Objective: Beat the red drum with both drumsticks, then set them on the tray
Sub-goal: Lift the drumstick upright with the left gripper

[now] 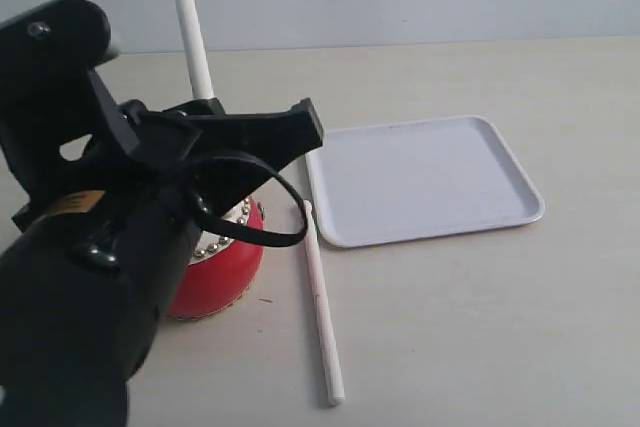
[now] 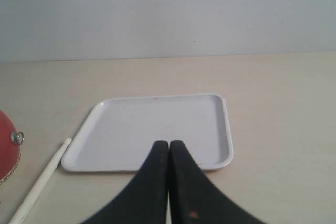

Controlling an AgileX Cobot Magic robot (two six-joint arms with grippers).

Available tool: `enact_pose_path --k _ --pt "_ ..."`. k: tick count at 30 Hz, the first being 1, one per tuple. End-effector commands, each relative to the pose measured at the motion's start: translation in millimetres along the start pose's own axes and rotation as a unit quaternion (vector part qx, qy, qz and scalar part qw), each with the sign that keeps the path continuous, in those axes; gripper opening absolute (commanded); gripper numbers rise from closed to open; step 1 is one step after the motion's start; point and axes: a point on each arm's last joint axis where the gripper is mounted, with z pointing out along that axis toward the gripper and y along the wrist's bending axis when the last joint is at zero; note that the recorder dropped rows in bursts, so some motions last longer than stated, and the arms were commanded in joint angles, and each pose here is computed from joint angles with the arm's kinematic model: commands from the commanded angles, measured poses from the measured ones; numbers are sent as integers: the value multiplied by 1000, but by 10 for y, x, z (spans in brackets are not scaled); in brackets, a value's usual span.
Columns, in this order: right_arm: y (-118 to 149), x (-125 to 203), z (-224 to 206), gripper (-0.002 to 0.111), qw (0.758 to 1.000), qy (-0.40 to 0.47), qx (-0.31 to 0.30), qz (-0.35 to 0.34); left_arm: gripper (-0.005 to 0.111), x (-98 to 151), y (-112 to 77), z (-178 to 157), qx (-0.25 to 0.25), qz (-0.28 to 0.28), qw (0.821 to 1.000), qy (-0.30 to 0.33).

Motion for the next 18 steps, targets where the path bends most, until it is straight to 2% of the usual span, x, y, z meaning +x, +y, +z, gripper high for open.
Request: enact_pose_path --k 1,8,18 --pt "-6 5 0 0 1000 -4 3 -1 0 -192 18 -99 14 -16 1000 -8" --pt "-6 5 0 0 1000 -4 3 -1 0 -324 49 -156 24 -25 999 -10" --pt "-6 5 0 0 1000 -4 3 -1 0 -330 51 -159 24 -26 999 -10"
